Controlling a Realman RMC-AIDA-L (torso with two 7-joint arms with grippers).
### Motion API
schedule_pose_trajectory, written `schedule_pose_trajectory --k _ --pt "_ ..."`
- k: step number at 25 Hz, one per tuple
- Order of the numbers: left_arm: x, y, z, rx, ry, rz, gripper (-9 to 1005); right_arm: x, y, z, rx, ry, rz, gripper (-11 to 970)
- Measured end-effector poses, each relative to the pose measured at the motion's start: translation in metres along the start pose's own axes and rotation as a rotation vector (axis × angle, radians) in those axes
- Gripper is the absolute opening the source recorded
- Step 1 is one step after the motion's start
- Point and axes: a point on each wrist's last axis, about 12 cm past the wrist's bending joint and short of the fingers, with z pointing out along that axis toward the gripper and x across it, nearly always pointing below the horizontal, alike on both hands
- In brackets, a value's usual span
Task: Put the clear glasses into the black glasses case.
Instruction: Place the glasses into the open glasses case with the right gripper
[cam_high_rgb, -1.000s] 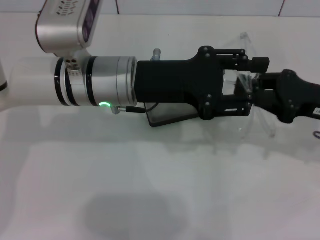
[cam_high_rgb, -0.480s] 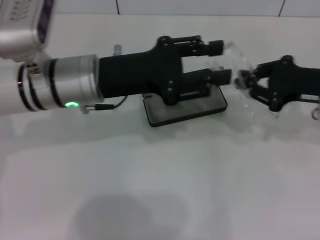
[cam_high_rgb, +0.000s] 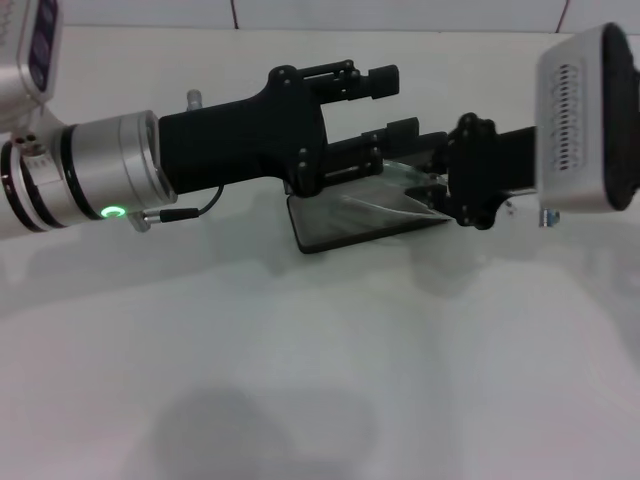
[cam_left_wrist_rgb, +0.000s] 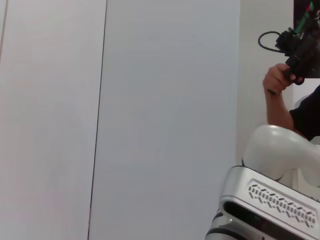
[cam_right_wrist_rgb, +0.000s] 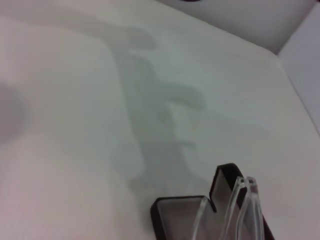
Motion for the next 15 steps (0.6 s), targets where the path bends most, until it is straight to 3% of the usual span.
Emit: schedule_pose_trajectory --k 15 --pt "-0.004 0.009 0.011 -0.011 0.021 0.007 635 -0.015 0.011 0.046 0.058 0.138 -0.287 126"
